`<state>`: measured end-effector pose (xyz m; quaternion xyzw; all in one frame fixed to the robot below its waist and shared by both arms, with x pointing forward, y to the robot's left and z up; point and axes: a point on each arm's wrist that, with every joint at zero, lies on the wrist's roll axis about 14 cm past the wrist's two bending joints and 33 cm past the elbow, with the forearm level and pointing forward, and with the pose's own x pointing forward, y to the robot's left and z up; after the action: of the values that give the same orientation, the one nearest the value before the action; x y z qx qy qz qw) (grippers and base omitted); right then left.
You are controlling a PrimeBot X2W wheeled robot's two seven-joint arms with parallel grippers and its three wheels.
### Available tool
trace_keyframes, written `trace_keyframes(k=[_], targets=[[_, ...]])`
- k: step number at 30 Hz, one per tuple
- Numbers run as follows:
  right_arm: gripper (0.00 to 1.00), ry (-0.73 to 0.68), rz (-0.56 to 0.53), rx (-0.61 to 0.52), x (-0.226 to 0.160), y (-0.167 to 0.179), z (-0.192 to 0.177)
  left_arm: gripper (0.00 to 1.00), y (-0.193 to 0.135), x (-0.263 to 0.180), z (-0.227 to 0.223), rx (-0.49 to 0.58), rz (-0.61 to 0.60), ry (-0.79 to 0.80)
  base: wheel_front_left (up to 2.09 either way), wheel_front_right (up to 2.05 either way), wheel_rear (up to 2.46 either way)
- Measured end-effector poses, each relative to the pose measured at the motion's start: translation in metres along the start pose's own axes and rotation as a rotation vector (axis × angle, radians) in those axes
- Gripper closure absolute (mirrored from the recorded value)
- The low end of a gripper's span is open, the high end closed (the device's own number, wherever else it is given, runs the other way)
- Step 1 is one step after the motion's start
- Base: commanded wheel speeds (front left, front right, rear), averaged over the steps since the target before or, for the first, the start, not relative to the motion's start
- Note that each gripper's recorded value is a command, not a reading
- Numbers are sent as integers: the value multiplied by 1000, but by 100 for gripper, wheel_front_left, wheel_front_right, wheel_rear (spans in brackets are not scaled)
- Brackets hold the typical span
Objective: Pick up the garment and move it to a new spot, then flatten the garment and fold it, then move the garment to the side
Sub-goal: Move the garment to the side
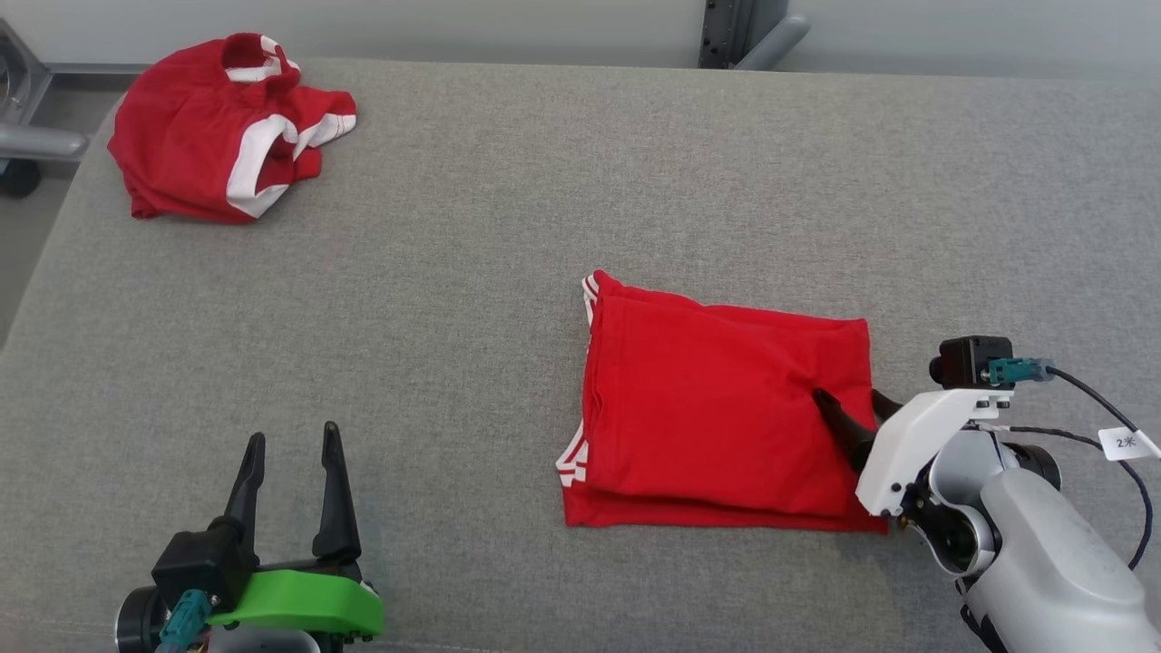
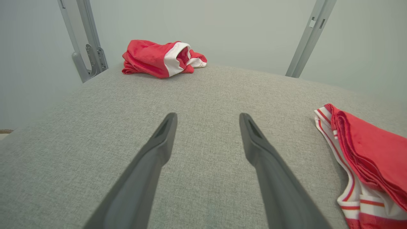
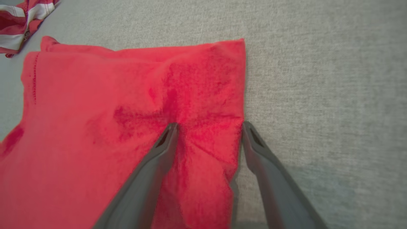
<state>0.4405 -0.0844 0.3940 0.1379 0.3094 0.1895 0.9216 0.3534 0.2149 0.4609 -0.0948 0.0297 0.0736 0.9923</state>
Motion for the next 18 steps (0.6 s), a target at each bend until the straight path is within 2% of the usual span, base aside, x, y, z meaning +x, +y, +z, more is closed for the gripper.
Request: trace_keyframes(k=[1,3,5,11,18], targets=[[0,6,6,7,2,1,0,0,1,0,0,1,3,1,0,0,0],[56,18,12,8,4,1,-1,0,2,1,-1,2,8,2,0,0,0],[98,21,17,8,6,2,-1,0,3,1,-2,2,9,5,0,0,0],[100,-24,13,-2,6,-3,12,0,-3,7,-1,7,-11,3,0,0,0],[100,-120,-54,-21,0,-34,46,0,-25,25,-2,11,-80,-1,0,0,0]])
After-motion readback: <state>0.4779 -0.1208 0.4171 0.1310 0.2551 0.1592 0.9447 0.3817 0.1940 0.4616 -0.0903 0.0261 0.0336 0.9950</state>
